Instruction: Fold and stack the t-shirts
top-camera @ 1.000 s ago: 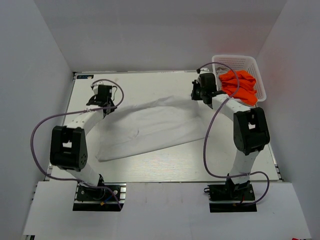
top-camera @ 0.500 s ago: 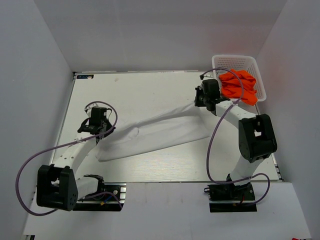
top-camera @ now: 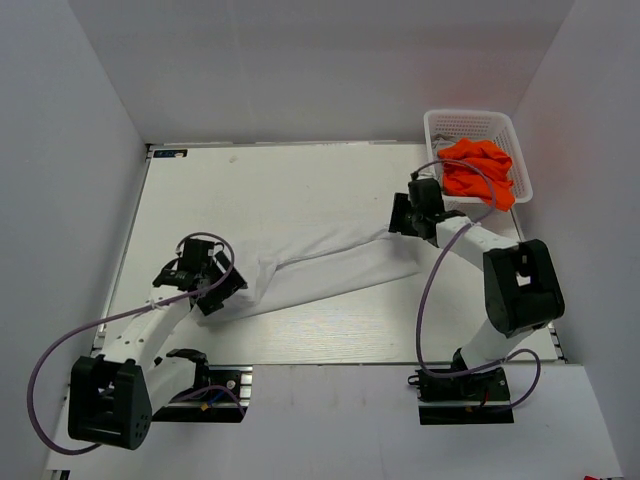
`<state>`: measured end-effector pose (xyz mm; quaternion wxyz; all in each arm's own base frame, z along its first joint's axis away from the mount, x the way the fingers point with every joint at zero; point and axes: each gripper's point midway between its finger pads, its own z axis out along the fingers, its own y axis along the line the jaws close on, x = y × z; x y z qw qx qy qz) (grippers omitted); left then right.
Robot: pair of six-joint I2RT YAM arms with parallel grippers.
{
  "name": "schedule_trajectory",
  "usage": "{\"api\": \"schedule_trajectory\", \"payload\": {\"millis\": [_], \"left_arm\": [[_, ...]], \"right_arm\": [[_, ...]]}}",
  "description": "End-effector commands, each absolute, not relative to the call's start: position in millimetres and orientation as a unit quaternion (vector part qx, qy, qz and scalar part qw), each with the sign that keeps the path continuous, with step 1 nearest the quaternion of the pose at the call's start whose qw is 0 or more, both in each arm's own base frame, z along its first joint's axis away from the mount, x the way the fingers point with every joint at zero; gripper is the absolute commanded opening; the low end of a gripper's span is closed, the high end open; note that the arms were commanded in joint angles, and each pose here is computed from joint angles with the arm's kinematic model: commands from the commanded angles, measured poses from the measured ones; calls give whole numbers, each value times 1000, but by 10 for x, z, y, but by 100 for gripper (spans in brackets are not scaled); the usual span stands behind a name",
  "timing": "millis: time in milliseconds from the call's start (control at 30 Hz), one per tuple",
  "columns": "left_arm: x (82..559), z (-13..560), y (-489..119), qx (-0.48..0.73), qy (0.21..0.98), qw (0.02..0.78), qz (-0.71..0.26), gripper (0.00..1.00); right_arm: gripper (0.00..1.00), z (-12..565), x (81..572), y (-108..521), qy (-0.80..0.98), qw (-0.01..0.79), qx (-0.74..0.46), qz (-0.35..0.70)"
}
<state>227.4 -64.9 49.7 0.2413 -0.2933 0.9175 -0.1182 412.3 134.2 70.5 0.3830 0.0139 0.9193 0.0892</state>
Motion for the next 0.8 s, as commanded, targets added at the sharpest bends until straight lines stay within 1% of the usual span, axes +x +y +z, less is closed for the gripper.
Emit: {"api": "schedule_trajectory", "payload": {"millis": [0, 33, 100, 133, 267, 333, 367, 400, 467, 500, 567, 633, 667, 733, 767], "left_arm": [[1876, 501, -747, -313, 924, 175, -134, 100], [1874, 543, -790, -309, 922, 177, -149, 100], [1869, 674, -869, -301, 919, 185, -178, 100], [1874, 694, -870, -300, 917, 190, -181, 100], [2183, 925, -787, -297, 904, 255, -173, 100], [2424, 1048, -824, -287, 893, 291, -189, 100], [2528, 1052, -838, -282, 893, 294, -189, 100], [2598, 1023, -820, -284, 892, 299, -183, 100], [2853, 1098, -843, -282, 882, 325, -190, 100], [2918, 974, -866, -277, 892, 308, -183, 100], [3124, 1032, -1015, -259, 890, 308, -216, 100], [3210, 886, -1194, -233, 901, 284, -232, 100], [3307, 932, -1298, -219, 896, 292, -253, 100], [3346, 909, -1489, -191, 898, 284, -277, 100], [3356, 794, -1537, -187, 903, 273, -275, 100]], "right_arm": [[66, 655, 3780, 1059, 928, 356, 100, 53], [76, 729, 3754, 976, 922, 368, 116, 39], [81, 790, 3586, 873, 921, 367, 126, 24], [90, 815, 3569, 870, 920, 370, 126, 26], [90, 1082, 3619, 1010, 909, 401, 97, 65], [90, 1236, 3723, 1219, 900, 416, 62, 111], [90, 1248, 3765, 1323, 900, 415, 41, 129], [90, 1368, 3860, 1418, 890, 432, 30, 144], [90, 1393, 3957, 1590, 890, 424, 8, 167], [90, 1384, 3965, 1637, 891, 421, 2, 171], [90, 1351, 4022, 1740, 888, 423, -16, 180], [90, 1273, 4042, 1898, 887, 412, -33, 206], [90, 1299, 4062, 1967, 885, 410, -34, 218], [90, 1234, 4143, 2053, 888, 399, -33, 225], [90, 1211, 4158, 2067, 889, 397, -31, 224]]}}
